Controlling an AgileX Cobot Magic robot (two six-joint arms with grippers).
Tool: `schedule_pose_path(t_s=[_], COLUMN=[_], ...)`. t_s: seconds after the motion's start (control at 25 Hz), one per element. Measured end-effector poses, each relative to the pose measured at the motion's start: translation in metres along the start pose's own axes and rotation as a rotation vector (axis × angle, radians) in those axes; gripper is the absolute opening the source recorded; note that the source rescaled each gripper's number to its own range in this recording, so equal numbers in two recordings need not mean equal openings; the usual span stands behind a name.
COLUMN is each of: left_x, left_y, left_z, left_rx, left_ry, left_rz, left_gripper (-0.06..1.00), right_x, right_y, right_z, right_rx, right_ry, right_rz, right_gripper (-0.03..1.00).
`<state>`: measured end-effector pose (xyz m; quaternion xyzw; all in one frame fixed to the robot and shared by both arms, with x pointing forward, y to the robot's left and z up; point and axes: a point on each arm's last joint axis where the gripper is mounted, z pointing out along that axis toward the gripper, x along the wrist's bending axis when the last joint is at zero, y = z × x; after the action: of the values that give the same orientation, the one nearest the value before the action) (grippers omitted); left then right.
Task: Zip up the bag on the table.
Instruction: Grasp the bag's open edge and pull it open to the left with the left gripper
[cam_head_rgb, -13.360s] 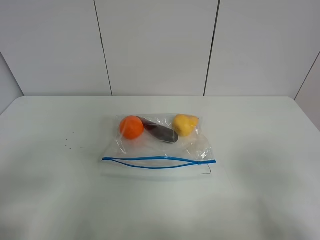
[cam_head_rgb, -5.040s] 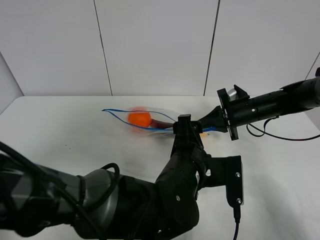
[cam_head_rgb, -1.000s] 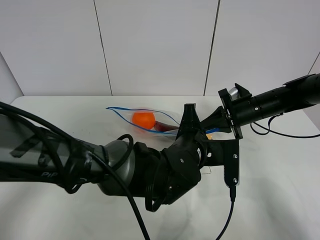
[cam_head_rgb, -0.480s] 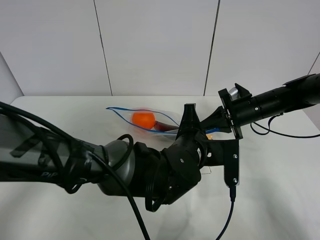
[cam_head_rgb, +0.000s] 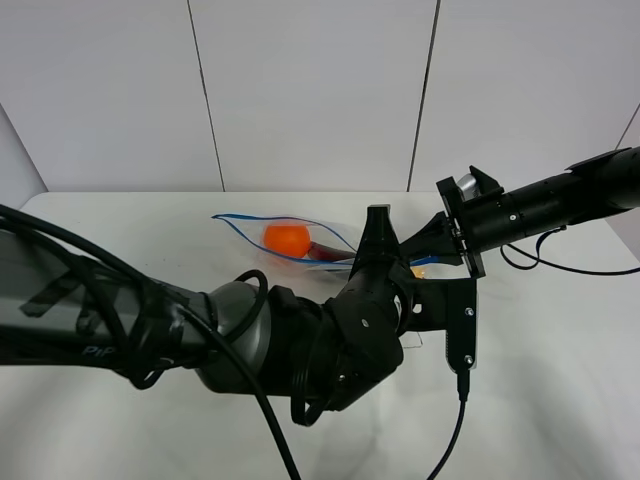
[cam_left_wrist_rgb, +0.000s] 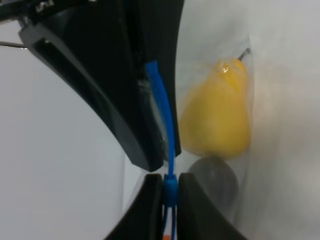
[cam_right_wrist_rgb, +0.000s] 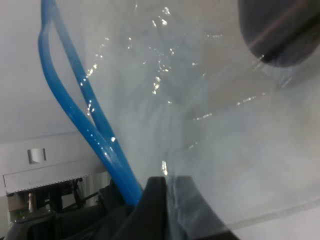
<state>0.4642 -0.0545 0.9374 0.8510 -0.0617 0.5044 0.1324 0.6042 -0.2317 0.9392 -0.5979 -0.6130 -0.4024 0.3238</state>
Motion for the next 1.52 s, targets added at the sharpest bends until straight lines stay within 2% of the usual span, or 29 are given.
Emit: schedule_pose_path(t_s=[0.24,0.52,0.92,1.08,1.52], left_x=[0.0,0.003,0.019,0.019,0.023], left_y=[-0.003,-0.008,-0.038,-0.043,-0.073], left_z=[0.0,0.003,0.021,0.022,0.012], left_rx=[0.03,0.058,0.159,0.197,0.249], left_ry=[0.005,0.006,0.029,0.022,0.014], left_rz=[0.055,0.045,0.011,-0.001,0.036], left_gripper=[0.0,0.0,0.0,0.0,0.0], right_x=[0.0,0.0,0.001,0.001,0.001], right_y=[0.0,0.0,0.001,0.001,0.0], right_z=[0.001,0.001,0.001,0.0,0.0], right_rx=[0.002,-0.001,-0.015,-0.013,0.002], right_ry=[0.0,-0.002,0.001,0.0,-0.007], right_rz=[-0.002,-0.003,-0.002,-0.004,-0.01], right_gripper=[0.0,0.0,0.0,0.0,0.0])
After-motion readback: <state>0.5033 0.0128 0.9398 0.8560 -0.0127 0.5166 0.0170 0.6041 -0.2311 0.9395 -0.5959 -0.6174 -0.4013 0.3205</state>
